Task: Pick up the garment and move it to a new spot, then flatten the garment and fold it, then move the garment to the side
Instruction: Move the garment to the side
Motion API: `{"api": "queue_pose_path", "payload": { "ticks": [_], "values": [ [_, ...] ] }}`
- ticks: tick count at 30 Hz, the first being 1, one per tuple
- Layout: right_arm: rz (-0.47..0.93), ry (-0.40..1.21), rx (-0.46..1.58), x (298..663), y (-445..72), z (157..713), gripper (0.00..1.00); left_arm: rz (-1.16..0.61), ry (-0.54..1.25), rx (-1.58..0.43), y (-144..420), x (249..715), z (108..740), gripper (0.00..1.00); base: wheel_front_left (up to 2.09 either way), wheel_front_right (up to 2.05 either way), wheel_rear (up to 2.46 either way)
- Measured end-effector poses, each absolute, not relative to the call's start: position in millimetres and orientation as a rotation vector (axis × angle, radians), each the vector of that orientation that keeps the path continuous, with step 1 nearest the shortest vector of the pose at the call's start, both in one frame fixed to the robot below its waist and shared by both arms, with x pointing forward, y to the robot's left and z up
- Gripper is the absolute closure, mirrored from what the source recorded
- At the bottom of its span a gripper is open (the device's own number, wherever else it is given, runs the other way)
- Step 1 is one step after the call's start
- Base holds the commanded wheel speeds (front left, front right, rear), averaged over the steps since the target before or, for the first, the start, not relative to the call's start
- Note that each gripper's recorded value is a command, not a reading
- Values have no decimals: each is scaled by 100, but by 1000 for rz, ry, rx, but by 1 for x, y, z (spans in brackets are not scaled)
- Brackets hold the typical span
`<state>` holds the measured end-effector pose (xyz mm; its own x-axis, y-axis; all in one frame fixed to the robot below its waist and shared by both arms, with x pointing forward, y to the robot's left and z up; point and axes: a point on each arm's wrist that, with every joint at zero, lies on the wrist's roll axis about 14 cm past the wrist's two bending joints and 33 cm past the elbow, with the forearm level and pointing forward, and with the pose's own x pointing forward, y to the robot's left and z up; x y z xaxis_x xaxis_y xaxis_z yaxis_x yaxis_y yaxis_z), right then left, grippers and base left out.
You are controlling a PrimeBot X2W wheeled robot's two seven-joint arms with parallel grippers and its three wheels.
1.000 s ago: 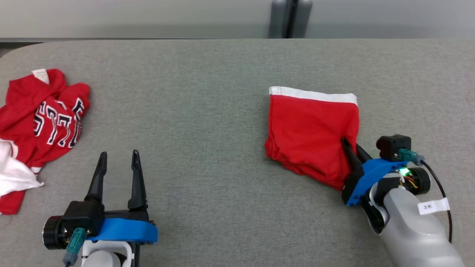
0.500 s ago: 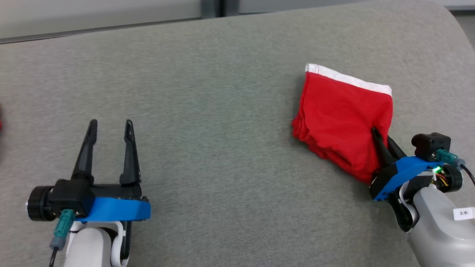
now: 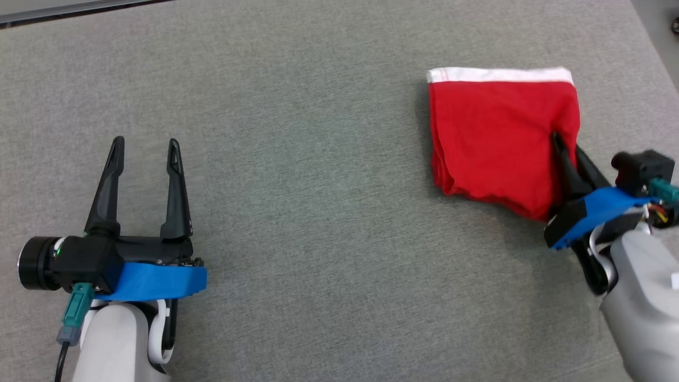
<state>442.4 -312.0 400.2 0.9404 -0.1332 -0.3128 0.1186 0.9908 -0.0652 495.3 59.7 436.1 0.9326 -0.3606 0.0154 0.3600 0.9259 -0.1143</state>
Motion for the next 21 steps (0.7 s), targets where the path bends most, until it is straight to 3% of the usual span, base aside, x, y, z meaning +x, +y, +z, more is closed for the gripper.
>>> {"api": "queue_pose_path", "payload": {
  "ticks": [8,14,21],
  "values": [
    [-61,229,-213,521,-321,447,100,-327,-5,-101,78,503,433,0,0,0,0],
    [-88,285,-321,565,-350,453,100,-288,-6,-81,96,513,424,0,0,0,0],
    [-157,415,-398,587,-391,427,100,-262,6,-66,110,521,409,0,0,0,0]
  ]
}}
